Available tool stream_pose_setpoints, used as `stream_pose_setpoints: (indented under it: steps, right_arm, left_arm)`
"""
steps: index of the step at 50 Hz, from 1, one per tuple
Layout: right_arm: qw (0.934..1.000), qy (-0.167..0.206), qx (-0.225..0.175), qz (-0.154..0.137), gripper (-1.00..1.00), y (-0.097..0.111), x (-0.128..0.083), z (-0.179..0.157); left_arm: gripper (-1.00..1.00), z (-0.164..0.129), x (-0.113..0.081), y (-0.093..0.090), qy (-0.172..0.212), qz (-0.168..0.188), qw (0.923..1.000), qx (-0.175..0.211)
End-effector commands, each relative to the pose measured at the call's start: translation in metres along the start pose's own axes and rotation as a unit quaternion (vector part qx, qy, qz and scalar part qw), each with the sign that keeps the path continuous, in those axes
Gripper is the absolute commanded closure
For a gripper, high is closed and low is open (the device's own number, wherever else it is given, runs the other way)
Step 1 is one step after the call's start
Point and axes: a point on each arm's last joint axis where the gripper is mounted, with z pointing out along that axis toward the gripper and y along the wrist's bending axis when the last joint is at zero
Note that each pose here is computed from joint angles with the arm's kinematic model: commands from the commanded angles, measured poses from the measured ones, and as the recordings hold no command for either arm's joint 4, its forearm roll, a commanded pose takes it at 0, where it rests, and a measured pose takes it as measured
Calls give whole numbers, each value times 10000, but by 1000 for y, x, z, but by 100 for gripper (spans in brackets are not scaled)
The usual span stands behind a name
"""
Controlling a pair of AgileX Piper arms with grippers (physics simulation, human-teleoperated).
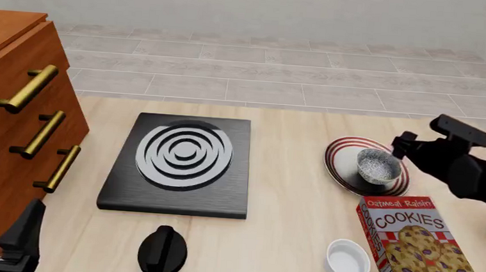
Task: Pick the akita bowl next to the ramekin and place it on the plate.
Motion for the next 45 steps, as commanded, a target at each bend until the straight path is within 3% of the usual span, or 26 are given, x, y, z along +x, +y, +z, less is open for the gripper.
stream_pose_setpoints:
  steps: [1,45]
  right_arm:
    - [10000,-78,-24,16,-100,2,-5,-12]
    - [9994,-335,-40,70,-100,2,-20,-49]
  left_arm:
    - [-100,-1,0,0,-23,-10,10000,1]
    - [-100,-5,0,0,-103,-24,9999,-21]
